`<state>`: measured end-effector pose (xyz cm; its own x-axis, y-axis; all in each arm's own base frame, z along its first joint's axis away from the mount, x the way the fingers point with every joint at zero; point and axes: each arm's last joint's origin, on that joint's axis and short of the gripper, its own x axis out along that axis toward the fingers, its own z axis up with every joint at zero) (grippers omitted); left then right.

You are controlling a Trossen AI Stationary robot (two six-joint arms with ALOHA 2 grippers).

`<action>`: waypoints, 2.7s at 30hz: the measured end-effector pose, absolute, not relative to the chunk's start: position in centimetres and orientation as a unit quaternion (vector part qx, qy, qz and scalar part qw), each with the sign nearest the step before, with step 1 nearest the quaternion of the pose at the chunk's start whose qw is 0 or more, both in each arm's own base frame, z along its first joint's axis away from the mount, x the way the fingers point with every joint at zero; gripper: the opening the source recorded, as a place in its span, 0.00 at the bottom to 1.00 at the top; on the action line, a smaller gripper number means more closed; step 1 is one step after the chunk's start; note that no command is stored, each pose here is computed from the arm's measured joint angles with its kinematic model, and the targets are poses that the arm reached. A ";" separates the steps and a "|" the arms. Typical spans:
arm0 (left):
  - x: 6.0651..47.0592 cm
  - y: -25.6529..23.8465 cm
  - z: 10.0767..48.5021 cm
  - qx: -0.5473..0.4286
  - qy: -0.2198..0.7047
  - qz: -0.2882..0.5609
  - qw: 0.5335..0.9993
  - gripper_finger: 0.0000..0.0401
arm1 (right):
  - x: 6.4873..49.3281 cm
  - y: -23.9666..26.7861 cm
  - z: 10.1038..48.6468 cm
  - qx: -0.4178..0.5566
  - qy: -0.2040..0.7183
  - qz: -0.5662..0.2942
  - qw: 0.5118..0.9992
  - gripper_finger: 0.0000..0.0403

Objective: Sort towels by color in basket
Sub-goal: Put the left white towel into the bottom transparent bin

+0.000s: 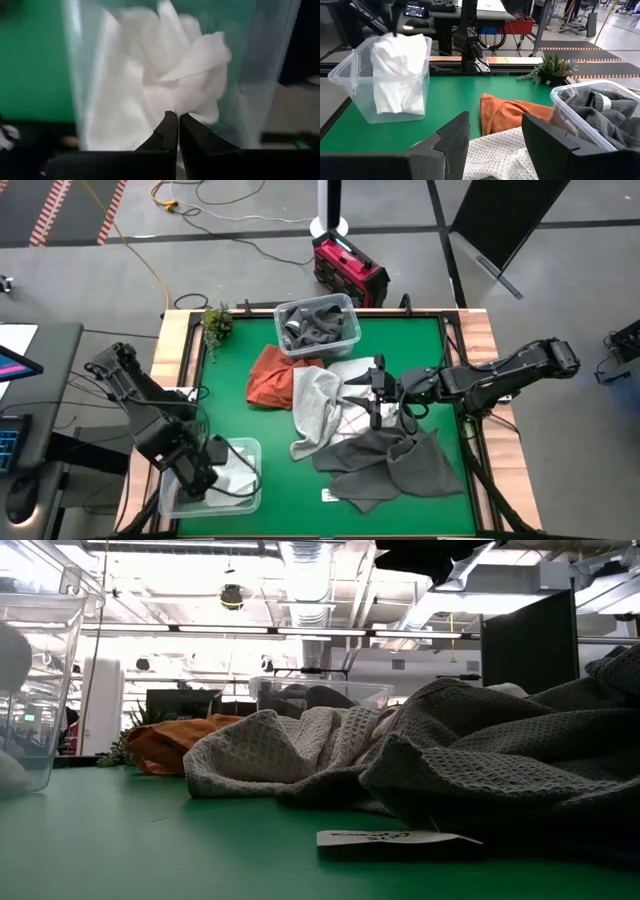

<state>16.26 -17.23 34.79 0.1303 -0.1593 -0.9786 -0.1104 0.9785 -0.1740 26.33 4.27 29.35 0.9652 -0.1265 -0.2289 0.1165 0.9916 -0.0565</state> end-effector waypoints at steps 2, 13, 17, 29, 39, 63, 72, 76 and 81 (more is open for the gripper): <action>16.8 -16.9 34.7 -0.092 0.647 -0.009 0.757 0.01 | 26.3 4.3 29.4 -0.021 0.117 -0.061 0.991 0.53; 21.0 -19.6 28.9 0.176 0.689 -0.107 0.695 0.01 | 26.3 4.3 29.4 -0.021 0.117 -0.062 0.991 0.53; 21.4 -20.5 27.1 0.287 0.693 -0.140 0.646 0.01 | 26.3 4.3 29.4 -0.021 0.117 -0.062 0.991 0.53; 19.4 -22.1 26.9 0.445 0.642 -0.170 0.601 0.01 | 26.3 4.3 29.4 -0.023 0.117 -0.061 0.991 0.53; 19.3 -22.5 25.7 0.429 0.638 -0.190 0.610 0.00 | 26.3 4.3 29.4 -0.021 0.117 -0.061 0.991 0.53; 16.3 -19.2 22.6 0.437 0.572 -0.314 0.619 0.00 | 26.4 4.3 29.5 -0.020 0.111 -0.061 0.992 0.53; 16.0 -18.5 19.3 0.473 0.550 -0.352 0.592 0.00 | 26.3 4.3 29.5 -0.020 0.111 -0.061 0.992 0.53; 16.0 -18.3 18.0 0.457 0.543 -0.366 0.602 0.00 | 26.3 4.3 29.5 -0.020 0.112 -0.061 0.992 0.53; 16.0 -18.2 17.1 0.439 0.542 -0.367 0.615 0.00 | 26.3 4.3 29.4 -0.017 0.113 -0.061 0.992 0.53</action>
<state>16.00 -18.15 17.13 0.1426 0.0236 -0.9895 0.9280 0.3445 0.1419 26.34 4.30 29.42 0.9670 -0.1250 -0.2221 0.1171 0.9919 -0.0483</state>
